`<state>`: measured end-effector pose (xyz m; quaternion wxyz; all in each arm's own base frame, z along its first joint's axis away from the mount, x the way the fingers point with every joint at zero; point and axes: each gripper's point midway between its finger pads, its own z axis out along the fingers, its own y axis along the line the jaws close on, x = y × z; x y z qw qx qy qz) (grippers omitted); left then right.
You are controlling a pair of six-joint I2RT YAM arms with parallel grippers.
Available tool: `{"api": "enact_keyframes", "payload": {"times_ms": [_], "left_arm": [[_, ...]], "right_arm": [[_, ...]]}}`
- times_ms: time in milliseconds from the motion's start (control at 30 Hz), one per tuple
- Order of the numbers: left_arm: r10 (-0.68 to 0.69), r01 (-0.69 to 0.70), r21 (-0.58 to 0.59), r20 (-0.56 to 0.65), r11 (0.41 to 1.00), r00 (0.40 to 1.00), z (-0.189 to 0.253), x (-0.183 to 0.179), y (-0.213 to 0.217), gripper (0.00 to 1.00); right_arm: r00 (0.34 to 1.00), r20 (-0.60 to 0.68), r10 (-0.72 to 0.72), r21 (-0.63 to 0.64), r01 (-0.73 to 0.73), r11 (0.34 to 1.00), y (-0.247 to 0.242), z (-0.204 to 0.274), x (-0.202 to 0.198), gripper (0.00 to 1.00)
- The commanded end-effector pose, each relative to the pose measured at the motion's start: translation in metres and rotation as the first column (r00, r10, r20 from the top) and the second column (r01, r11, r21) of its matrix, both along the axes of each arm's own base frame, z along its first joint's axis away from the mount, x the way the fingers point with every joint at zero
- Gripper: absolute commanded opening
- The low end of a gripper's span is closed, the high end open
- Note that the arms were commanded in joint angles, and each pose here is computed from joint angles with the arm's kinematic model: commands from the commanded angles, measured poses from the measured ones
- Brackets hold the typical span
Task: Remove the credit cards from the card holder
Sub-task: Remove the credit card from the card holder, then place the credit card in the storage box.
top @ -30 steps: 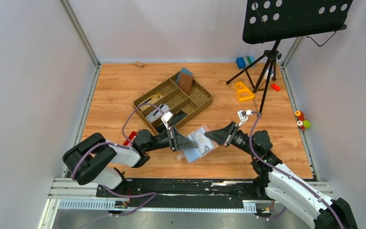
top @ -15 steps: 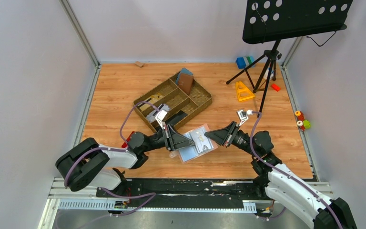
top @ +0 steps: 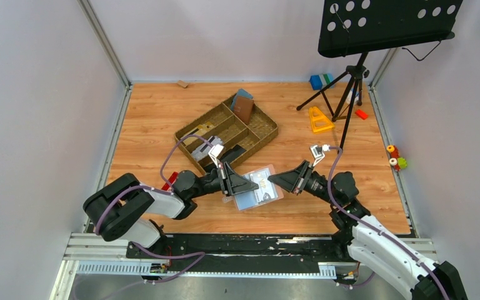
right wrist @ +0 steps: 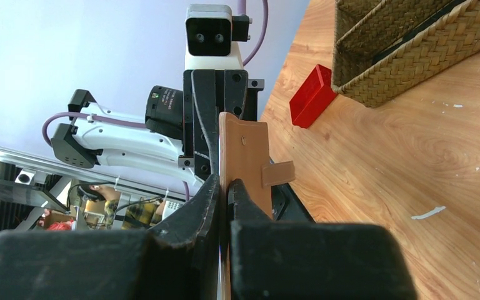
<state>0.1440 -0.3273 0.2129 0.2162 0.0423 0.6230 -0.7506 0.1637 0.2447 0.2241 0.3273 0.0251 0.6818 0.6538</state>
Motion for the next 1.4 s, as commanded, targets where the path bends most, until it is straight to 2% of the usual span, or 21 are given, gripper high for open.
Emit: {"api": "enact_keyframes", "payload": {"times_ms": [0,167,467,567,600,667,767,933,1033,1100,1133,1200,1367], "left_arm": [[0.047,-0.042,-0.066,0.069,0.997,0.997,0.021,0.007,0.003,0.04],[0.069,-0.068,-0.021,0.063,0.997,0.996,0.009,0.006,0.012,0.03],[0.094,-0.103,0.124,0.08,0.987,0.992,-0.014,0.008,0.02,0.02],[0.127,-0.148,0.235,0.1,0.961,0.987,-0.028,0.017,0.03,0.0],[0.149,-0.177,0.312,0.111,0.934,0.983,-0.039,0.023,0.036,0.0],[0.204,-0.281,0.466,0.208,0.839,0.957,-0.042,0.041,0.05,0.0],[0.219,-0.385,0.687,0.32,0.616,0.922,-0.055,0.054,0.089,0.0],[0.127,-0.474,0.8,0.462,0.367,0.878,-0.036,0.083,0.118,0.0],[0.079,-0.537,0.835,0.531,0.121,0.844,-0.031,0.109,0.149,0.0],[0.05,-0.596,0.801,0.599,-0.057,0.799,-0.018,0.13,0.17,0.0],[0.012,-0.611,0.782,0.617,-0.124,0.787,-0.017,0.138,0.175,0.01],[-0.061,-0.647,0.735,0.65,-0.203,0.757,-0.011,0.153,0.176,0.03],[-0.224,-0.707,0.644,0.672,-0.293,0.705,-0.01,0.185,0.169,0.0]], "right_arm": [[1.0,-0.014,-0.018,0.0,0.018,1.0,-0.006,-0.003,-0.003,0.0],[0.995,-0.029,-0.098,0.005,0.098,0.995,-0.02,-0.008,0.003,0.0],[0.991,-0.03,-0.128,-0.022,0.128,0.992,-0.027,-0.011,0.008,0.0],[0.981,-0.007,-0.195,-0.082,0.194,0.978,-0.036,-0.012,0.016,0.0],[0.974,0.004,-0.224,-0.116,0.223,0.968,-0.041,-0.015,0.019,0.0],[0.961,0.042,-0.274,-0.184,0.277,0.943,-0.05,-0.017,0.023,0.0],[0.945,0.082,-0.316,-0.282,0.326,0.902,-0.062,-0.023,0.026,0.0],[0.937,0.127,-0.324,-0.342,0.349,0.873,-0.07,-0.021,0.027,0.0],[0.935,0.151,-0.321,-0.337,0.354,0.872,-0.071,-0.012,0.025,0.0],[0.936,0.174,-0.307,-0.333,0.35,0.876,-0.07,-0.005,0.023,0.0],[0.935,0.187,-0.3,-0.334,0.348,0.876,-0.07,-0.002,0.023,0.0],[0.933,0.208,-0.293,-0.339,0.35,0.873,-0.071,0.003,0.022,0.0],[0.932,0.24,-0.272,-0.357,0.345,0.868,-0.07,0.011,0.023,0.0]]}}
